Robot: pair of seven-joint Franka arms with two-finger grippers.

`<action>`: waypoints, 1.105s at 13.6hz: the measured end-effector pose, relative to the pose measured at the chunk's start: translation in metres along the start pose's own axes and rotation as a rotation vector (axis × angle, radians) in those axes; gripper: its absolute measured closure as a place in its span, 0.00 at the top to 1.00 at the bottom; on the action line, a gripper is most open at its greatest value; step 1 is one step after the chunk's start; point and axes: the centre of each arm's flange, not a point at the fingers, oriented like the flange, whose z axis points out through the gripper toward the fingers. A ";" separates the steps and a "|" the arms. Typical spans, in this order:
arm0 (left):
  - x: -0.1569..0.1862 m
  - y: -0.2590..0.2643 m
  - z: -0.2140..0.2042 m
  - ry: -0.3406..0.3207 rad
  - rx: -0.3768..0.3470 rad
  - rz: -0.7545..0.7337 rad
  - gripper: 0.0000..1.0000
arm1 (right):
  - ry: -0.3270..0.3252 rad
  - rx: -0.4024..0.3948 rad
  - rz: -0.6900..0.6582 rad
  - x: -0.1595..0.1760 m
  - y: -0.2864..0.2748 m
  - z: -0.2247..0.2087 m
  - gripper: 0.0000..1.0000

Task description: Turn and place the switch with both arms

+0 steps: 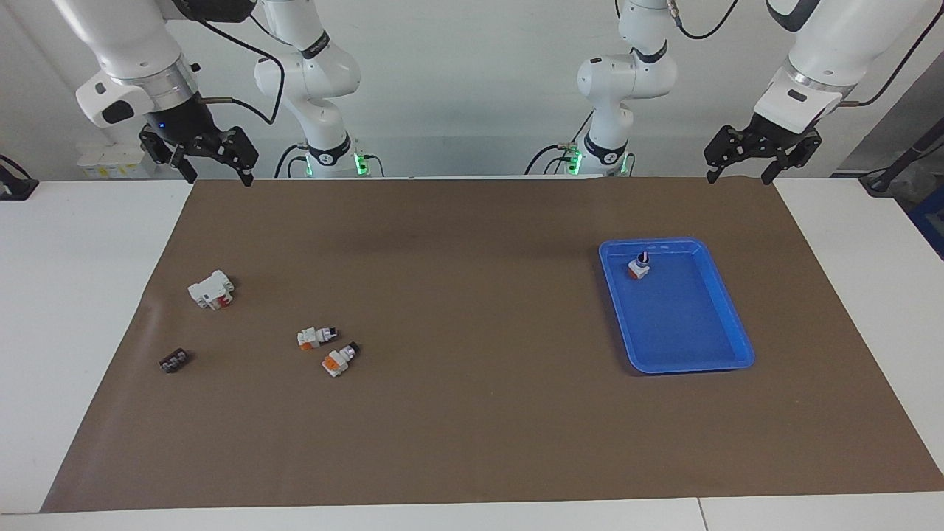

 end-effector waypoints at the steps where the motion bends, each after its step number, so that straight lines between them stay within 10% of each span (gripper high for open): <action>1: 0.000 0.000 0.000 0.000 0.000 0.000 1.00 | 0.000 0.000 0.000 0.000 0.000 0.000 1.00; 15: 0.000 -0.006 0.002 -0.005 -0.001 -0.011 1.00 | 0.017 0.001 -0.083 0.007 -0.010 0.028 1.00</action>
